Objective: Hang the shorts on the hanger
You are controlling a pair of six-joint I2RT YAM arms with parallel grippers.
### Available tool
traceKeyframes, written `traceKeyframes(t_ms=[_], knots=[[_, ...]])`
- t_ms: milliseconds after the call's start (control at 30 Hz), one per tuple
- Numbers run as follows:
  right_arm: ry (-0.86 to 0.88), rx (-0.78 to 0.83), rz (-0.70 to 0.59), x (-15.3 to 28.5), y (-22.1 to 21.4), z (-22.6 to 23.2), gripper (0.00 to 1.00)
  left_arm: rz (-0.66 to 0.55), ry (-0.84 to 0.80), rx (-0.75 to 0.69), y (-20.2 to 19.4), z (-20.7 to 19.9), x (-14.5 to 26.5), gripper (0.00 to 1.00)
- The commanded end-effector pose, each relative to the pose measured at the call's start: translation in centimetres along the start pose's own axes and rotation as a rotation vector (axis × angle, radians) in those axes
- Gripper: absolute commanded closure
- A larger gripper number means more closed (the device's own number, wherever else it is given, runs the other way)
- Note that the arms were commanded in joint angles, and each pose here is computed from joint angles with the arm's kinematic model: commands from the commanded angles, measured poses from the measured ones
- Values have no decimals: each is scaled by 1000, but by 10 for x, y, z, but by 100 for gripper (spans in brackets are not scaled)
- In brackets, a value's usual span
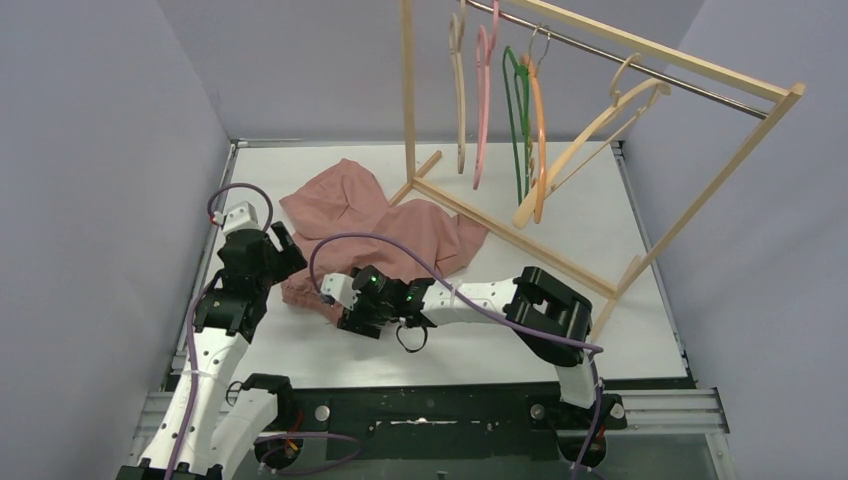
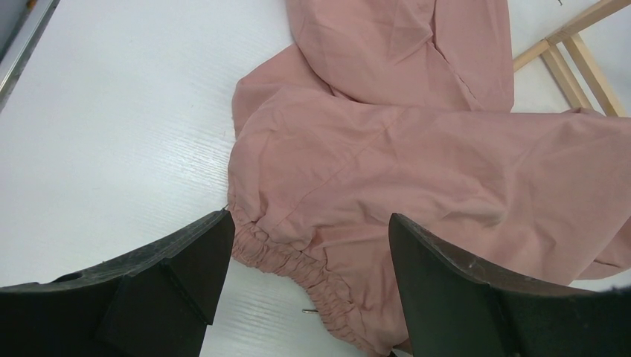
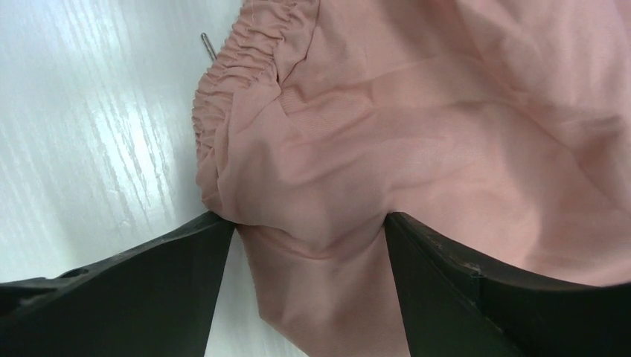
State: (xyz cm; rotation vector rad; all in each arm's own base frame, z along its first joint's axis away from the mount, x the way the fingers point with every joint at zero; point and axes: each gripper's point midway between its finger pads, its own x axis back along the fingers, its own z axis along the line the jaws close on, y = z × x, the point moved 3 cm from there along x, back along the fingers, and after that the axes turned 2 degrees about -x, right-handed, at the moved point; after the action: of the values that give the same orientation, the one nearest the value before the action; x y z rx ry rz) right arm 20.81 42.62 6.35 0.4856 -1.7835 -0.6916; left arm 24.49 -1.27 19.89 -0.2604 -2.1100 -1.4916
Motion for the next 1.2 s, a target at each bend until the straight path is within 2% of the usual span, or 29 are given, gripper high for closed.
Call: traceKeyframes(t_ms=[0, 67, 167, 267, 433, 733, 933, 1167], knots=[[-78, -34, -90, 3, 18, -18, 36, -61, -46, 7, 15, -8, 1, 24], [-84, -86, -125, 8, 21, -23, 59, -58, -52, 8, 15, -8, 1, 24], [-124, -143, -153, 16, 23, -31, 85, -59, -53, 11, 15, -8, 2, 24], [-165, -224, -182, 34, 35, -42, 99, -58, -60, 9, 16, -10, 2, 25], [-205, -513, -267, 82, 60, -73, 100, -44, -127, 8, 18, -20, 9, 29], [-261, -978, -384, 164, 77, -112, 100, 11, -399, 43, 30, -61, 49, 36], [-347, -1138, -519, 213, 92, -141, 100, 54, -635, -17, 15, -85, 66, 40], [-411, -1195, -514, 219, 78, -161, 100, 71, -677, 22, -13, -90, 39, 46]])
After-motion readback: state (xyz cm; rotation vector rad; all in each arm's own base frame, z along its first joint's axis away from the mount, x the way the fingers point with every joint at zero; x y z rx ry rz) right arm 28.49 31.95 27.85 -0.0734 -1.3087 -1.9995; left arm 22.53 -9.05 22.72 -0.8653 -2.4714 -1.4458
